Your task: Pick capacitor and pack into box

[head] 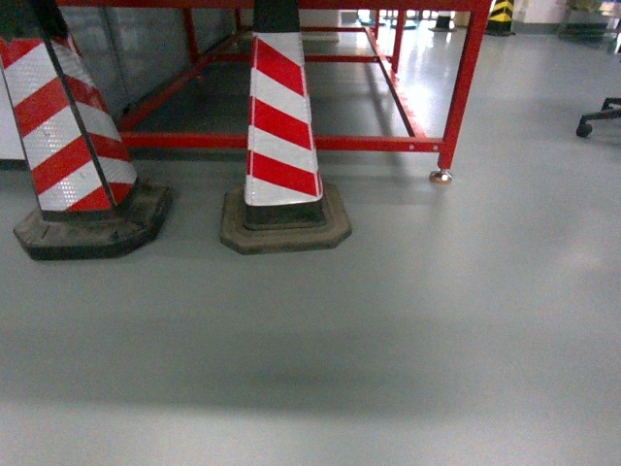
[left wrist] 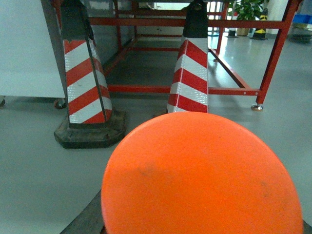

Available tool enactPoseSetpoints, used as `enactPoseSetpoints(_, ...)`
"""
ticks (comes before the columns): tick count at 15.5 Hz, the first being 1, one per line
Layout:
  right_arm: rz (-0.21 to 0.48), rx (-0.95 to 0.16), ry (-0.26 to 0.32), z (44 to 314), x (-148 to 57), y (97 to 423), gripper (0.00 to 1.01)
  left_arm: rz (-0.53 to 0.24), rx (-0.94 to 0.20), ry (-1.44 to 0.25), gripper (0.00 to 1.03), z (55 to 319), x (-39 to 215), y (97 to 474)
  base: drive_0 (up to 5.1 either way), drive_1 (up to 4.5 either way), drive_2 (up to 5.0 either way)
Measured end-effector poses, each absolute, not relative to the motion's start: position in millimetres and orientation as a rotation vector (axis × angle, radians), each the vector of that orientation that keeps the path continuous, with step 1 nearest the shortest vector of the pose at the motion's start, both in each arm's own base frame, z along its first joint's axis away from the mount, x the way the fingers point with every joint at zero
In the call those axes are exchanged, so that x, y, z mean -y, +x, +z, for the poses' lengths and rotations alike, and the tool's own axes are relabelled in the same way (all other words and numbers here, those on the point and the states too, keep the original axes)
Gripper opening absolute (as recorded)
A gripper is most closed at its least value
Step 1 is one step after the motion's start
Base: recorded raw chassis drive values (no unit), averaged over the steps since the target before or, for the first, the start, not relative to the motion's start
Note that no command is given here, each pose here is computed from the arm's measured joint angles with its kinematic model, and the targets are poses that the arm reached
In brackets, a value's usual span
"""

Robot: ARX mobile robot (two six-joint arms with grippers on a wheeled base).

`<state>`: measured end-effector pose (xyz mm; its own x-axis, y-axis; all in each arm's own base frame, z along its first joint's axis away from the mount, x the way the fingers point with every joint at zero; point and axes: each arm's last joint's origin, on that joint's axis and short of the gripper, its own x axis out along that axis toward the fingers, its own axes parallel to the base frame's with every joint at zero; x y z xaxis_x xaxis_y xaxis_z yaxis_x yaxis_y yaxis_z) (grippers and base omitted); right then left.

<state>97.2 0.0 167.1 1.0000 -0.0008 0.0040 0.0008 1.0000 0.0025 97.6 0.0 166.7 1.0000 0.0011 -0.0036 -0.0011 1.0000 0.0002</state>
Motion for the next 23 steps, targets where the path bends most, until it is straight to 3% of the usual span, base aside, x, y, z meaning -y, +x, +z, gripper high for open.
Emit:
enactPoseSetpoints(13,0.002,0.004,0.002,167.1,0.0,97.2,0.98,0.0,-0.004,0.001,0.44,166.7,0.1,97.6,-4.9,2.57,2.6)
enactPoseSetpoints(23,0.0,0.004,0.002,167.1,0.0,97.2,0.98,0.0,-0.002,0.0,0.44,166.8,0.1,97.6,0.0,4.08,-4.0)
